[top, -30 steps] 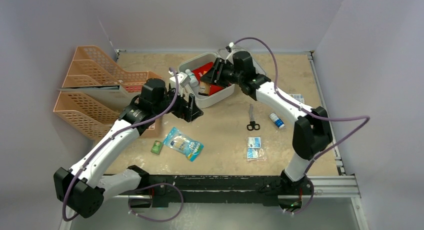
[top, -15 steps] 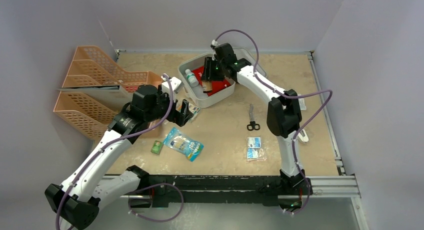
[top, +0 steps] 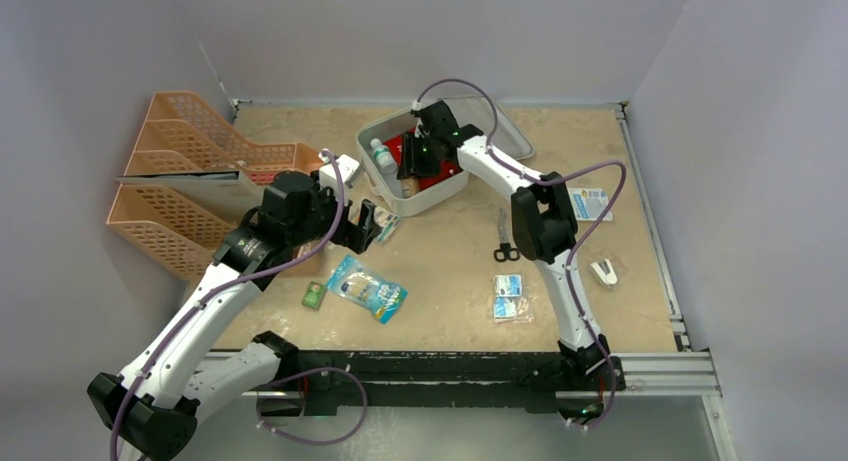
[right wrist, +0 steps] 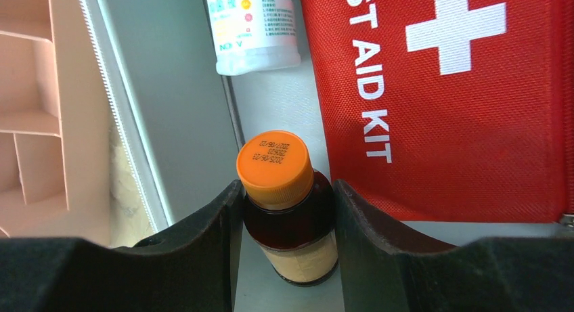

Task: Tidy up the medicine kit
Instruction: Place the pill bottle in the medicine box.

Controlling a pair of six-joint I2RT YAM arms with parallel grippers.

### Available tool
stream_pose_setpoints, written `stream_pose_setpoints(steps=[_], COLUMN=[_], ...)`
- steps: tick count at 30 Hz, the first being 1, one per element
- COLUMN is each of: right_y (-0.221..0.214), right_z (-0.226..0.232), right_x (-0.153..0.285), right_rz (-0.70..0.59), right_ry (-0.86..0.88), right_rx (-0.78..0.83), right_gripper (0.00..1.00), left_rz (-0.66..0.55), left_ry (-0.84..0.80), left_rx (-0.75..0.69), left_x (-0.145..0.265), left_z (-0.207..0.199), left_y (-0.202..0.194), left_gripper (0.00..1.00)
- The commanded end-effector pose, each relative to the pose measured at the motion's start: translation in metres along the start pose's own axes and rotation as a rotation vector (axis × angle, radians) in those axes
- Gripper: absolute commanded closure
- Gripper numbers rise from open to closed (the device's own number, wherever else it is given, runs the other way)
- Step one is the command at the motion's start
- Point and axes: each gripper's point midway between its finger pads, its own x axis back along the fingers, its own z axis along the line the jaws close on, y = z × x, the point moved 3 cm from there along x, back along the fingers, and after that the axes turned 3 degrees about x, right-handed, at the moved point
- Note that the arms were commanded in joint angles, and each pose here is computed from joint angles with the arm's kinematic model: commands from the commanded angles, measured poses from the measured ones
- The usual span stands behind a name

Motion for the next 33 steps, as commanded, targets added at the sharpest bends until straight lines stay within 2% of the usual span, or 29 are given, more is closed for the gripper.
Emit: stream_pose_setpoints(steps=[1, 7, 11, 17, 26, 33], right_y=[0.021, 0.018, 0.016, 0.021, 0.027, 0.043], right_z=[0.028, 0.034, 0.036, 0.038, 0.041, 0.053], right_x=[0.018, 0.012, 0.007, 0.009, 0.012, 0.048], right_rz=[-0.054, -0.042, -0.030, -0.039, -0.046, -0.102], right_ry=[0.101, 0.152, 0.165, 0.165, 0.166, 0.169], right_rx=[0.040, 0.011, -0.009, -0.007, 0.002, 0.029], right_gripper=[0.59, 0.53, 0.45, 0.37, 0.46, 0.45], left_rz=[-0.015, -0.010, -0.008, -0.012, -0.016, -0.013], left_ry=[0.012, 0.006, -0.001, -0.003, -0.002, 0.007], left_rx=[-0.024, -0.018, -0.014, -0.014, -0.014, -0.013], left_x=[0.002, 0.001, 0.000, 0.001, 0.001, 0.000], left_z=[0.002, 0.002, 0.001, 0.000, 0.000, 0.002], left_y=[0.002, 0.000, 0.000, 0.000, 0.000, -0.001], left_gripper=[0.10, 0.10, 0.10, 0.10, 0.10, 0.09])
